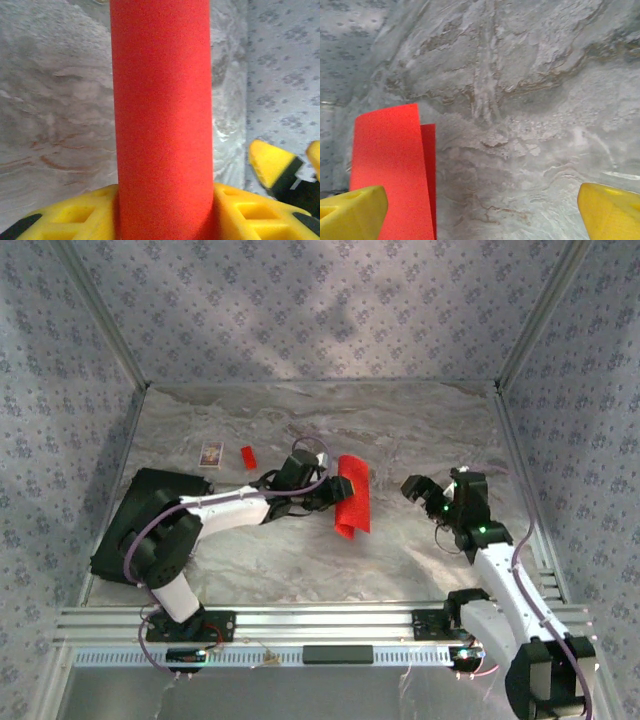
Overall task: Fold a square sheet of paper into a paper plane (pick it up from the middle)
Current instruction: First fold the square sheet of paper in half at the center of the table.
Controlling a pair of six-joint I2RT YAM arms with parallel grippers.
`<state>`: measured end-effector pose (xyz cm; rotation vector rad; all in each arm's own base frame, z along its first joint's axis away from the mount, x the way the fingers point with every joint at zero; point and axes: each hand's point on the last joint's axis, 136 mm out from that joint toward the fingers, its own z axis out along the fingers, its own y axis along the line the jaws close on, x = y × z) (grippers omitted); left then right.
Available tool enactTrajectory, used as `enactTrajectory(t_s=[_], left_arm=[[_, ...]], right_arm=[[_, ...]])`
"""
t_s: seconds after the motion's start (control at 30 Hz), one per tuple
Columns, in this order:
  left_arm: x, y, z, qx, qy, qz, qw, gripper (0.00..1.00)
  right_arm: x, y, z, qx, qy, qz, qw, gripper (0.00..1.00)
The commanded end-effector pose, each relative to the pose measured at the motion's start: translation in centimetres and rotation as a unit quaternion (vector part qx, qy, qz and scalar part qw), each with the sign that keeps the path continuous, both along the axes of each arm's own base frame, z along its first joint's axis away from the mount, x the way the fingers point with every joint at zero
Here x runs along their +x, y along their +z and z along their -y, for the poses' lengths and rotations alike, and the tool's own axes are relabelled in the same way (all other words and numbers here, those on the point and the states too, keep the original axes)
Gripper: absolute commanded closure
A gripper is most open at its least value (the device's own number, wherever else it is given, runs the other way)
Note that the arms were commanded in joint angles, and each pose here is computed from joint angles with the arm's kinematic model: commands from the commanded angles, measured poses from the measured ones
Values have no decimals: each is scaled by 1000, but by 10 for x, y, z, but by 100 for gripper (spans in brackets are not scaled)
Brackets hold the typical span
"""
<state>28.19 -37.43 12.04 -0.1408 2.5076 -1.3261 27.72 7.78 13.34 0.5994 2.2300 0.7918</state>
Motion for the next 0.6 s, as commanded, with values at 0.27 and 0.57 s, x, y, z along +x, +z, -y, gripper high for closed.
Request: enactTrajectory(t_s=[0.27,0.57], left_arm=[[0,-11,21,-69,30,6,997,55],[-5,-36,23,-32,63,9,997,55]], right_arm=[[-3,7,-43,76,124,13,989,1],[-3,-4,-63,87,169,-20,981,2]])
